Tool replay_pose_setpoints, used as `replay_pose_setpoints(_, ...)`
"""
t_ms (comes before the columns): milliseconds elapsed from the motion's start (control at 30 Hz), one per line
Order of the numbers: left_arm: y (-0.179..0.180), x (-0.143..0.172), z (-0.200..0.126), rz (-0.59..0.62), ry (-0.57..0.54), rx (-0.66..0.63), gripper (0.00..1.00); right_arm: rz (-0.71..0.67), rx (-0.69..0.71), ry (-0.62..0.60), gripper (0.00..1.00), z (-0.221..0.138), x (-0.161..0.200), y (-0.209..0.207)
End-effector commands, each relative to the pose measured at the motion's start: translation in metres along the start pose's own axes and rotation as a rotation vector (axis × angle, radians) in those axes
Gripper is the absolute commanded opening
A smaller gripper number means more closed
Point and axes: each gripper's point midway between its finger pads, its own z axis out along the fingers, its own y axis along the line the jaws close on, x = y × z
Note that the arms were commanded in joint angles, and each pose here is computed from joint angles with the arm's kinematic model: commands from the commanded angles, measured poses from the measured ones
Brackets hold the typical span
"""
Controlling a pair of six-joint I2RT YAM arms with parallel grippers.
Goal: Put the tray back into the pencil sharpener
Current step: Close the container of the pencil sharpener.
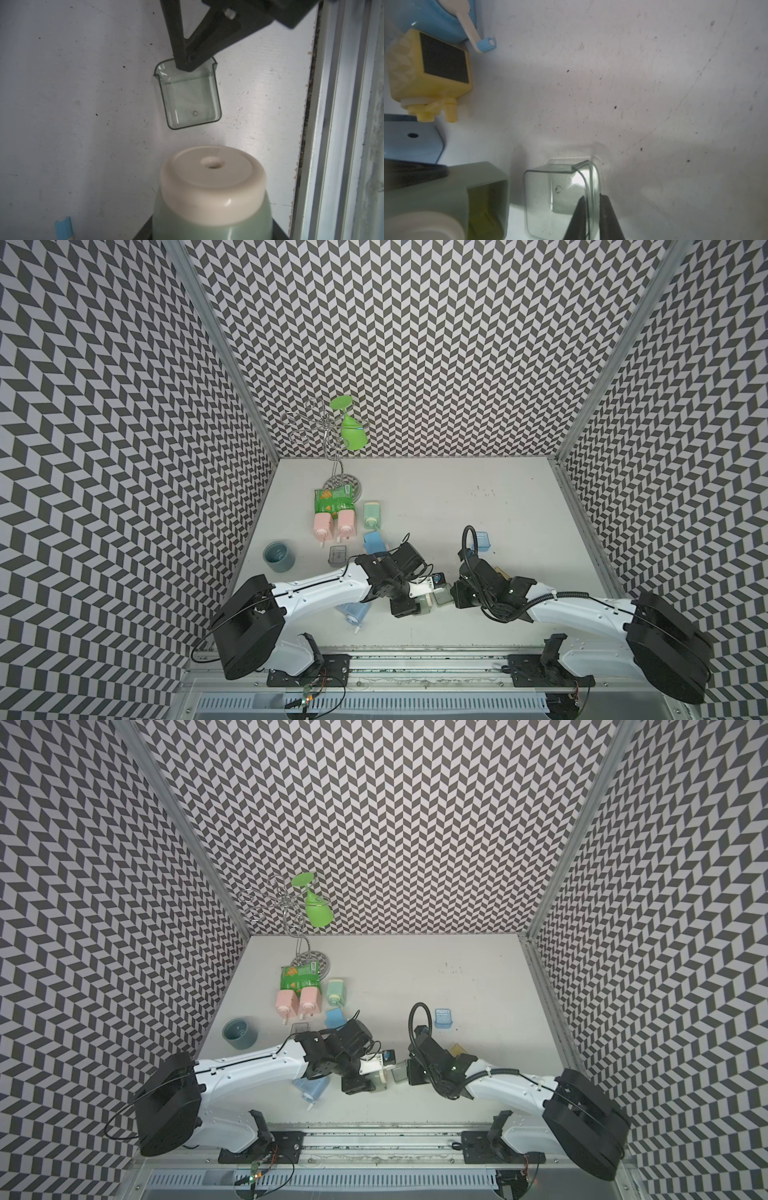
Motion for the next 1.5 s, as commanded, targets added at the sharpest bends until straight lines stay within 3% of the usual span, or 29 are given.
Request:
replay_pose_setpoints(0, 0.007, -0.008, 0.003, -0.038, 0.021, -0.023, 0.37, 0.032, -0.035, -0.04, 0.19, -0.005, -0.008, 0.007)
replay_pose_setpoints(300, 0.008, -0.007, 0.02, -0.054, 0.101, -0.004, 0.36, 0.011, -0.012, -0.055, 0.2, -0.004, -0.011, -0.001)
replay_pose_setpoints(533, 0.003, -0.007, 0.025, -0.052, 0.114, 0.025, 0.37, 0.008, -0.155, -0.031, 0.17, -0.002, -0.007, 0.023)
replay_pose_setpoints(1167, -0.007, -0.015, 0.023, -0.026, 0.08, 0.063, 0.37, 0.116, -0.264, -0.038, 0.15, -0.005, -0.006, 0.037)
replay_pose_setpoints(1333, 0.003, -0.008, 0.025, -0.037, 0.119, 0.009, 0.37, 0.105, -0.199, -0.052, 0.16, -0.004, -0.007, 0.024)
replay_pose_setpoints(1467, 0.004, -0.009, 0.023, -0.037, 0.115, 0.0, 0.37, 0.088, -0.147, -0.063, 0.24, 0.0, -0.006, 0.014)
